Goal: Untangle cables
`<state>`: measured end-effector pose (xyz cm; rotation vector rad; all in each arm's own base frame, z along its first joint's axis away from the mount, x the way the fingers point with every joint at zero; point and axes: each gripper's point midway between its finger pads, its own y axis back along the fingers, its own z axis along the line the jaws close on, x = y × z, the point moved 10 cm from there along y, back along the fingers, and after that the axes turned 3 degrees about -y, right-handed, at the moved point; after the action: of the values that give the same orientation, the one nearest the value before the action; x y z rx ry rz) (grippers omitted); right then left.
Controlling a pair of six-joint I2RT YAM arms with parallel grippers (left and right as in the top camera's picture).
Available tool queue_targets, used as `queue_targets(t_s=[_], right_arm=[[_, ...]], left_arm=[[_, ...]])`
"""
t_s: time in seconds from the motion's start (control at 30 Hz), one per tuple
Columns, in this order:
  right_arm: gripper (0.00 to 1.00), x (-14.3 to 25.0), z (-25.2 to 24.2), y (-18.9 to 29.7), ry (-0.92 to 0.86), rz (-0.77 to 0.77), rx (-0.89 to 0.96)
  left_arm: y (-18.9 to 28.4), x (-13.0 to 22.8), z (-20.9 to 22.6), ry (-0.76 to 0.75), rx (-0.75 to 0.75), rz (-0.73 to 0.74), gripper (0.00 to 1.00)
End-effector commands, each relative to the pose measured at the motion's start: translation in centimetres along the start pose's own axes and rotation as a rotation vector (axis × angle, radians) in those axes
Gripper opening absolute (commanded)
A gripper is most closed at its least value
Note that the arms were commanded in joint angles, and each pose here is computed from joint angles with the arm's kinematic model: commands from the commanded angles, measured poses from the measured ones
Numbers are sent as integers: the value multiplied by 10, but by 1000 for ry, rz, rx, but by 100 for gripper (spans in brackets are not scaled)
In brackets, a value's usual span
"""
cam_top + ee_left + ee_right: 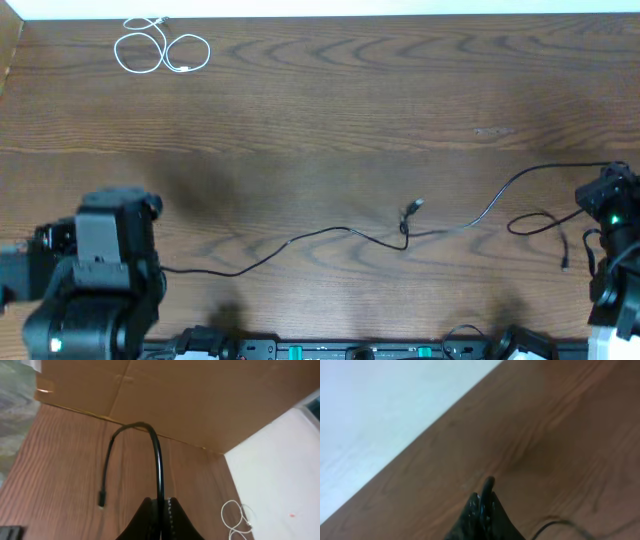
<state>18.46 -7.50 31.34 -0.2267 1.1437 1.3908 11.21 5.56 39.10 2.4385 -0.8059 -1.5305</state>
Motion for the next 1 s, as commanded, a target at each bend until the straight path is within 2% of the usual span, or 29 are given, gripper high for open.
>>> queue_targets(t_s=[0.0,0.13,0.2,0.4,0.47,0.53,0.73,0.8,0.9,0.93,0.97], right_arm=[[1,5,7,-16,8,124,-116],[1,12,5,-36,33,218,-136],[1,15,4,-44,37,249,-129],[1,20,2,-57,39,304,-129],[5,22,7,-57,30,338,-195],[9,26,14,-56,29,380,-273],[45,45,38,-52,124,464,-380],[64,54,44,-50,173,500,-404],[77,67,54,-46,231,555,-444],[85,73,58,-44,254,577,-462],[87,76,61,-43,269,587,-474]], left_arm=[[-13,20,-28,-158,32,160,7],[-22,49,-66,-418,216,339,7],[-26,60,-79,-481,275,396,7],[-41,81,-93,-570,242,415,7],[-41,89,-96,-574,270,476,8],[-37,99,-101,-576,353,596,8],[-12,118,-113,-640,695,923,8],[-8,120,-113,-636,733,974,8],[-6,121,-113,-643,758,993,8],[-6,121,-113,-644,758,994,8],[-6,121,-113,-643,757,994,8]])
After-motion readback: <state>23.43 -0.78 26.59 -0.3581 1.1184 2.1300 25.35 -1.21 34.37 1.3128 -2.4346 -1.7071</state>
